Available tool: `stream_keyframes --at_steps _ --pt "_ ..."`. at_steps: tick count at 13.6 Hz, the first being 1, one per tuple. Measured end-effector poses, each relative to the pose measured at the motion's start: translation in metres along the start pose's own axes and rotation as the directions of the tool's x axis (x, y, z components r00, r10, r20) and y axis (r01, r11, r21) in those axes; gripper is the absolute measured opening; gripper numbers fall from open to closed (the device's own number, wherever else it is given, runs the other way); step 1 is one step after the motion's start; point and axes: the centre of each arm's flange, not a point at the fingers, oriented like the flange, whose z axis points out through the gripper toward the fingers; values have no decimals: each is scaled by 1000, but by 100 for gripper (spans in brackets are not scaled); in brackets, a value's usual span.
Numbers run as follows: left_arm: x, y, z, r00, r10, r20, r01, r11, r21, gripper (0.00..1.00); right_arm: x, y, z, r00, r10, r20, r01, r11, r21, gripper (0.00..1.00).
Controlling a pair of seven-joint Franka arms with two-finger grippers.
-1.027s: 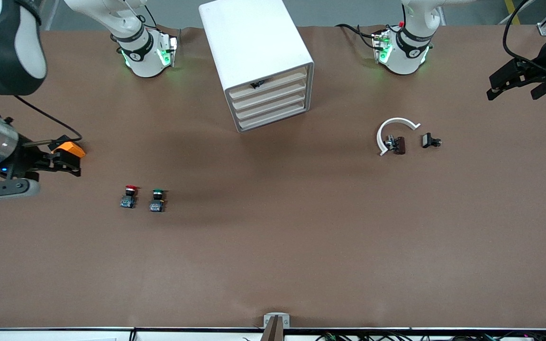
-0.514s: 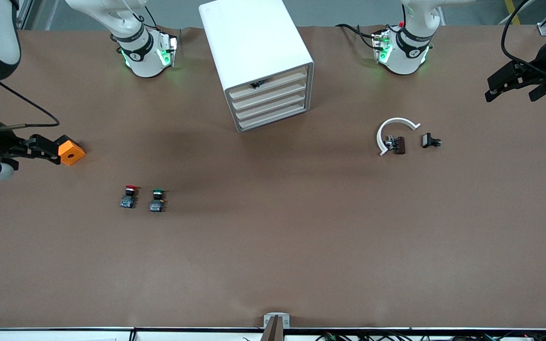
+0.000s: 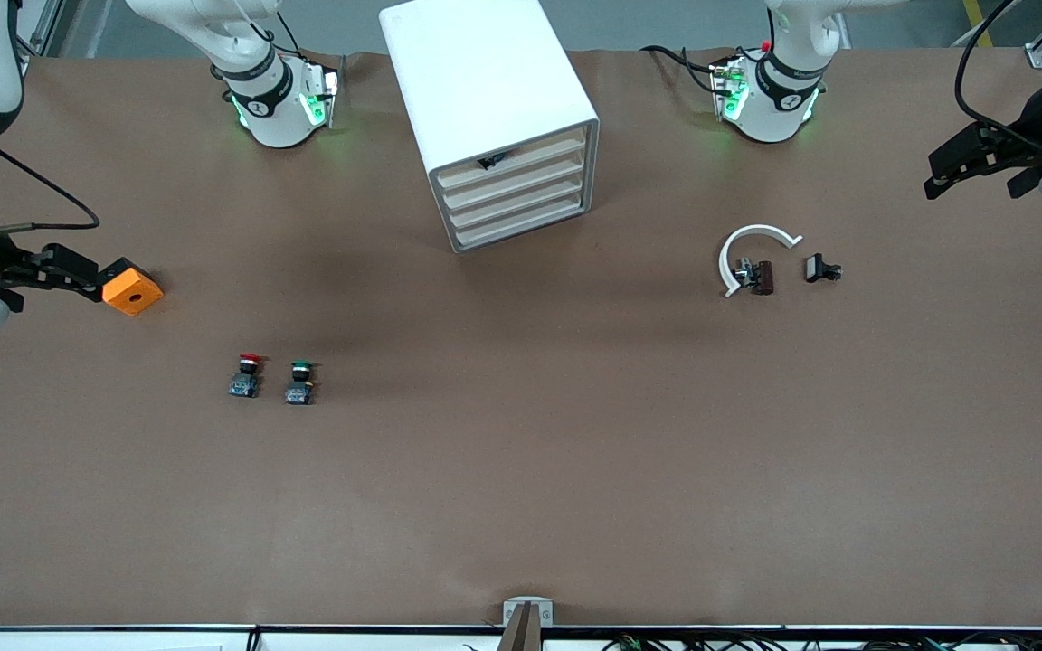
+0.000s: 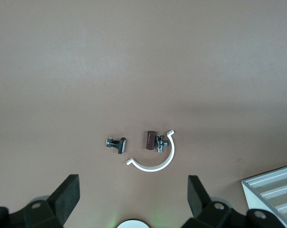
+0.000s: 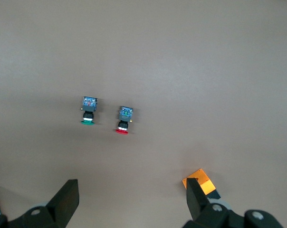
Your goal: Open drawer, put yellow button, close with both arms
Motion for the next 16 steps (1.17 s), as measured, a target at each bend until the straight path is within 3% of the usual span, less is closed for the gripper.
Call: stream_keyframes --at_steps 7,16 --pt "4 0 1 1000 -1 -10 1 1000 -1 100 -7 -1 -16 1000 -2 -27 2 1000 -3 100" --pt "5 -3 -1 1000 -6 -25 6 1000 -3 100 -12 -10 -23 1000 22 -16 -22 1000 1 100"
